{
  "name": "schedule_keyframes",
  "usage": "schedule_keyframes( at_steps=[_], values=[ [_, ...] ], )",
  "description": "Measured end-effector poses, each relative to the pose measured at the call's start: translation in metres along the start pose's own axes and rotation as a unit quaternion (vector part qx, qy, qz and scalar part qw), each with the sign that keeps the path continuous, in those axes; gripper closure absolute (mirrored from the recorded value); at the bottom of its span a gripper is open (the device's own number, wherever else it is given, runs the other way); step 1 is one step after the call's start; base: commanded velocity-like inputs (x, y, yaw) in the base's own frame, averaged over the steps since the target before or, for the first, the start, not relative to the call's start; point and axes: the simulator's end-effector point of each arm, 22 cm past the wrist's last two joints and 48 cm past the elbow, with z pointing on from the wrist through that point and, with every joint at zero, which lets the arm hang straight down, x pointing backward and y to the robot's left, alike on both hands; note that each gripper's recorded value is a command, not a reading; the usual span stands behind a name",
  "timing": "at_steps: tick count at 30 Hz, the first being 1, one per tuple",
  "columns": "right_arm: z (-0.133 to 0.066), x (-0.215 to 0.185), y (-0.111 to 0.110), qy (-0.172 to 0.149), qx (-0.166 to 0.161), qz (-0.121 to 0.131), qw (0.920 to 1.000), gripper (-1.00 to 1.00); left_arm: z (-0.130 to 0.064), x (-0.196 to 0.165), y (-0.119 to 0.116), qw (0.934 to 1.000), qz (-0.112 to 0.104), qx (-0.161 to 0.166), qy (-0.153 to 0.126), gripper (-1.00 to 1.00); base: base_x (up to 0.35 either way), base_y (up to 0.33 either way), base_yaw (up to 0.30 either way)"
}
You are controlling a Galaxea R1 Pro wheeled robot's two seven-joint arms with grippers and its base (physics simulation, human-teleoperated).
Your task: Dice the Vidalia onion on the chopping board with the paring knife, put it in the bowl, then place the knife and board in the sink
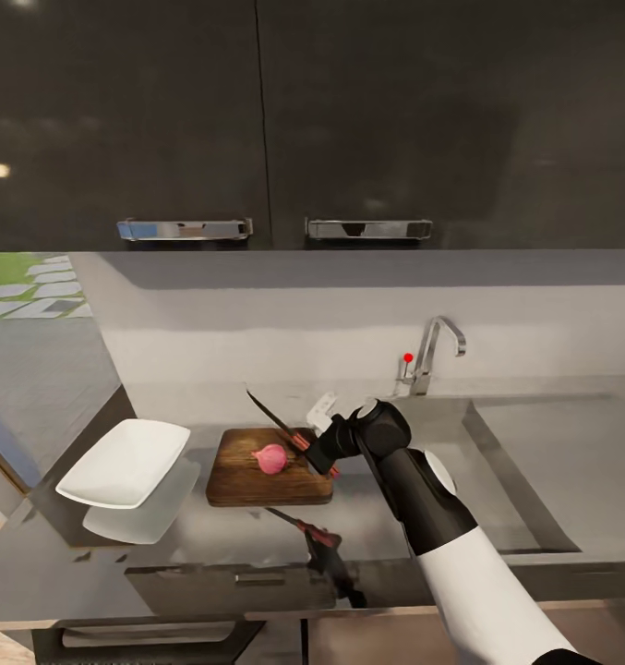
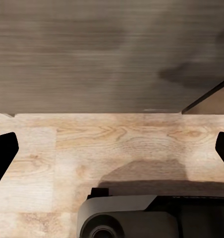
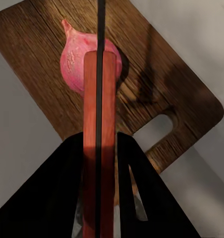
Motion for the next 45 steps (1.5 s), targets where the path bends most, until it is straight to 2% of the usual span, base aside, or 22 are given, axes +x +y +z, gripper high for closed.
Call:
schedule_keyframes(
  at_steps=[3, 11, 45],
  values=[
    [0.006, 0.008, 0.003, 0.010, -0.008, 0.005, 0.9999, 1.00, 0.000, 0.000, 0.000, 1.0000, 0.000, 0.000, 0.000, -1.00, -0.003, 0.000, 0.000],
    [0.009, 0.004, 0.014, -0.001, -0.033, 0.018, 0.9993, 1.00, 0.000, 0.000, 0.000, 1.0000, 0.000, 0.000, 0.000, -1.00, -0.022, 0.000, 0.000],
    [0.009, 0.004, 0.015, -0.002, -0.035, 0.018, 0.9992, 1.00, 0.000, 0.000, -0.001, 1.0000, 0.000, 0.001, 0.000, -1.00, -0.014, -0.033, 0.000]
  ],
)
